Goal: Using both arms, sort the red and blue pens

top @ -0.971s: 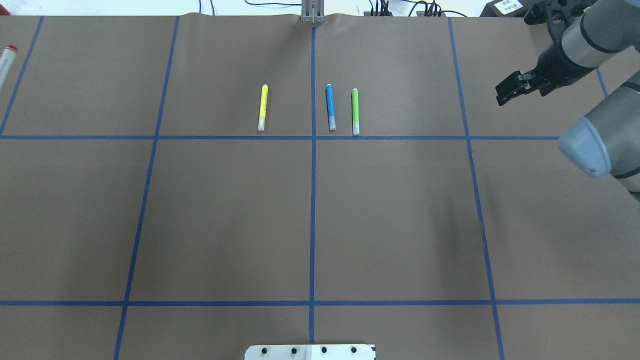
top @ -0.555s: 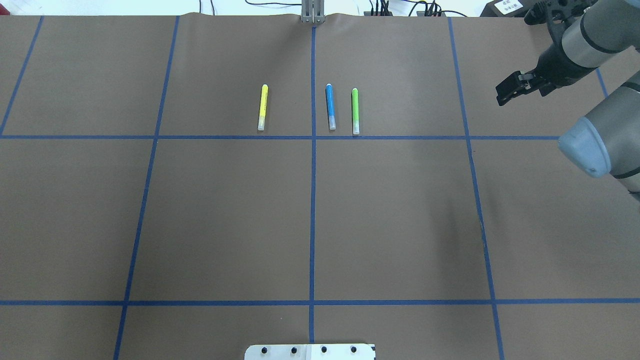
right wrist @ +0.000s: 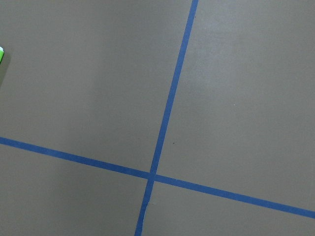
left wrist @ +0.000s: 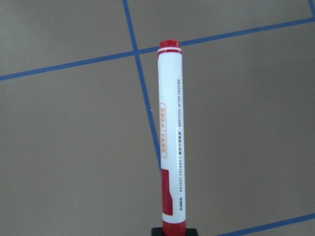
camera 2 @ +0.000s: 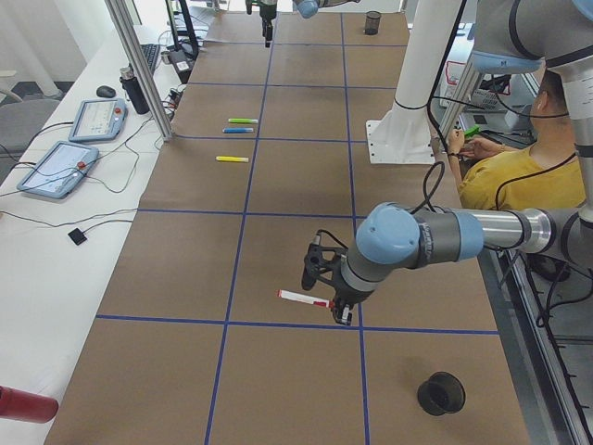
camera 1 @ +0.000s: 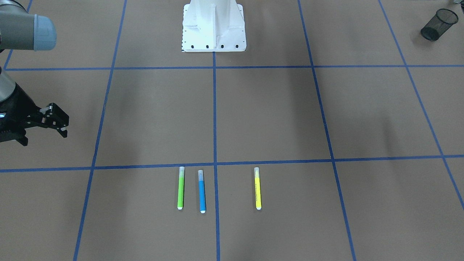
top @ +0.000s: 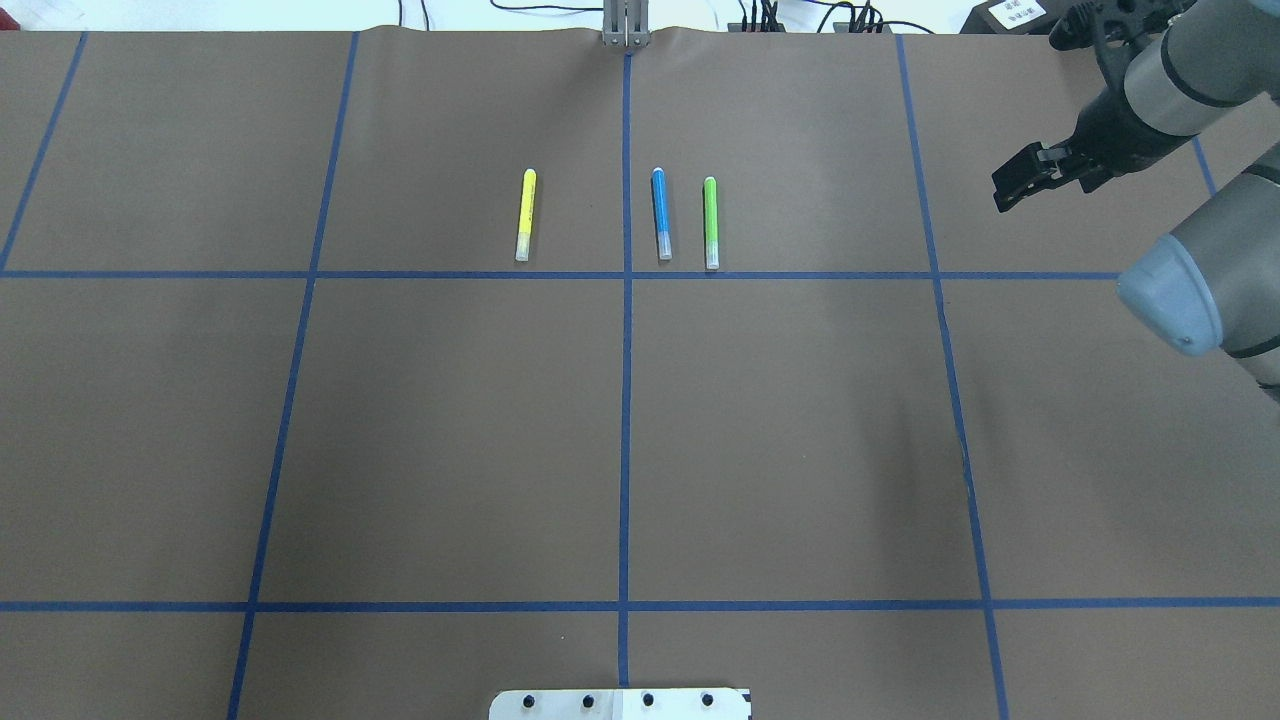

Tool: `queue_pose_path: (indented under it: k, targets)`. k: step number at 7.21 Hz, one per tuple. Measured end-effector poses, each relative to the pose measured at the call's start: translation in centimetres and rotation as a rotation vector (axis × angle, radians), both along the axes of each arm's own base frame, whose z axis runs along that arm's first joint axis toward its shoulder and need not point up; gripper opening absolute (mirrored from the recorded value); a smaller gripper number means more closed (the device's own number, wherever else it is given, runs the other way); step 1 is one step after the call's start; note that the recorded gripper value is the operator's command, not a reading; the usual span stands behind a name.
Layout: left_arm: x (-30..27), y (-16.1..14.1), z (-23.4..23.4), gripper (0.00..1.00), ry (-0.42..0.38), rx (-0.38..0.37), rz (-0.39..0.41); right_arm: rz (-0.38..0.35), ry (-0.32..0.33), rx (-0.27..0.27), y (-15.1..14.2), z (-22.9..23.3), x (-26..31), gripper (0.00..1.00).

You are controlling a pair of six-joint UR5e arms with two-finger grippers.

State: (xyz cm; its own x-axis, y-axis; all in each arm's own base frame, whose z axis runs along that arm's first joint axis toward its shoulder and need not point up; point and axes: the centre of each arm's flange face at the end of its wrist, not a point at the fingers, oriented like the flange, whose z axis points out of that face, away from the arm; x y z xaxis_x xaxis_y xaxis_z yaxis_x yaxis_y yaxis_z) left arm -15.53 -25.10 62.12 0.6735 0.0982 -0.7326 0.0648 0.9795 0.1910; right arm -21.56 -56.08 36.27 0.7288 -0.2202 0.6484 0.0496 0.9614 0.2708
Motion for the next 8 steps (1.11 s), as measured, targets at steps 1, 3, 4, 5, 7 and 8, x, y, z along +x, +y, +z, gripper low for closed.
queue_pose_path:
  k: [1, 3, 4, 5, 7, 8]
  targets:
    - [-0.8, 4.3, 3.6, 0.00, 0.035, -0.080, -0.073, 0.001, 0.000, 0.004, 0.0, 0.0, 0.0, 1.00]
    - [0.6, 12.7, 8.9, 0.00, 0.153, -0.295, -0.190, 0.003, -0.010, 0.026, 0.1, 0.3, 0.1, 1.00]
    - [1.3, 15.5, 10.0, 0.00, 0.224, -0.401, -0.233, 0.003, -0.013, 0.032, 0.1, 0.5, 0.1, 1.00]
    - [1.7, 17.5, 10.3, 0.00, 0.295, -0.484, -0.270, 0.004, -0.014, 0.035, 0.0, 0.5, 0.1, 1.00]
    - [2.0, 19.3, 9.7, 0.00, 0.418, -0.633, -0.314, 0.006, -0.015, 0.039, 0.0, 0.5, 0.2, 1.00]
    - [2.1, 20.2, 9.5, 0.00, 0.463, -0.698, -0.340, 0.008, -0.013, 0.043, 0.0, 0.5, 0.2, 1.00]
